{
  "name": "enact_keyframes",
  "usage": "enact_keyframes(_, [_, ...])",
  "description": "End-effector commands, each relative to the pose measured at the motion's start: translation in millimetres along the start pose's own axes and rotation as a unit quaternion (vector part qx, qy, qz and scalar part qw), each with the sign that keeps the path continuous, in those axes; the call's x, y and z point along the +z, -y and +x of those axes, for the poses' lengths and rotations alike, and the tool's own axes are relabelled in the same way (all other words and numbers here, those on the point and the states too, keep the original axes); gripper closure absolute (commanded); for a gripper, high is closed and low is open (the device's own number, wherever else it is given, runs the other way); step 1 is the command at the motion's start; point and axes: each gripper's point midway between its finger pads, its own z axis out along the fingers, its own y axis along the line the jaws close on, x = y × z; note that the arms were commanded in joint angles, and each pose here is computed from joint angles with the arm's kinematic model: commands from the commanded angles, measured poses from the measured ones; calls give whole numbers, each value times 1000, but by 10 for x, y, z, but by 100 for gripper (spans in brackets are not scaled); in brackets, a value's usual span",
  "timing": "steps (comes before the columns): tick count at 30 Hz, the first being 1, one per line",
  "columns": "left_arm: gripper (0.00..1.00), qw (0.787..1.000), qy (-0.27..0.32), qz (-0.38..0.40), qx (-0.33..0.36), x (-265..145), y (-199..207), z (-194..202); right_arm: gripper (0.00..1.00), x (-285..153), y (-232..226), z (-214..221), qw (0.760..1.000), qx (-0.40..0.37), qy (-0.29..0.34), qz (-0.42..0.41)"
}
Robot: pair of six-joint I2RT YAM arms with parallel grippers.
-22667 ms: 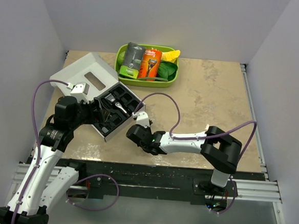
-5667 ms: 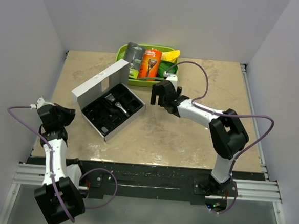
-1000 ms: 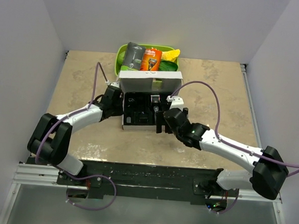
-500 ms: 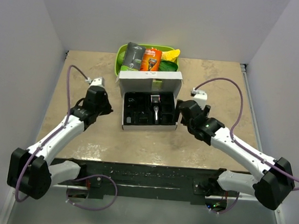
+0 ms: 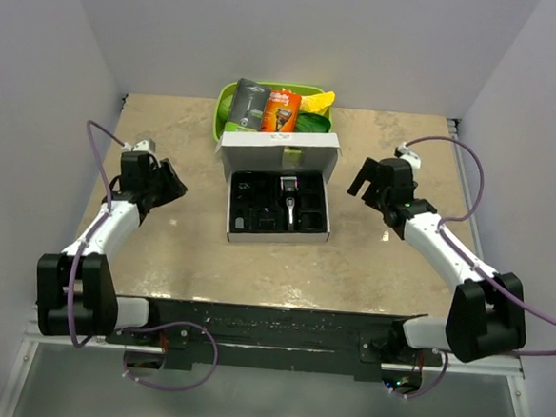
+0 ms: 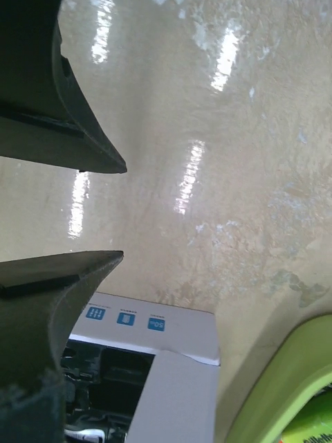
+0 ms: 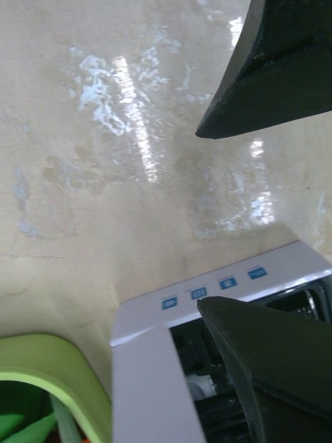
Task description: Sort the hair-cutting tools
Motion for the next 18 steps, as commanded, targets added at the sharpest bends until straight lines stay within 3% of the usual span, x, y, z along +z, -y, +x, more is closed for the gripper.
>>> enact_keyframes(1, [46, 993, 9, 120, -5, 96, 275, -200, 2, 228, -166, -325, 994, 29, 8, -102])
enact_keyframes(4, [48, 985, 8, 172, -6, 164, 435, -253, 4, 409, -143, -347, 993, 25, 0, -118])
enact_keyframes(7, [58, 980, 3, 197, -9, 235, 516, -282, 14, 492, -211, -374, 990, 20, -6, -138])
enact_keyframes(10, [78, 979, 0, 206, -15, 309, 555, -312, 49, 605, -269, -335, 989, 18, -20, -147])
enact_keyframes(11, [82, 978, 1, 210, -20, 341, 577, -343, 65, 657, -280, -295, 988, 16, -27, -149])
enact_keyframes(12, [85, 977, 0, 214, -22, 354, 592, -361, 89, 683, -291, -317, 988, 14, -22, -150])
enact_keyframes(13, [91, 976, 0, 218, -24, 366, 613, -372, 100, 700, -315, -367, 988, 15, -17, -153])
enact_keyframes(18, [100, 966, 5, 255, -41, 439, 768, -510, 100, 809, -428, -427, 985, 12, -11, -171])
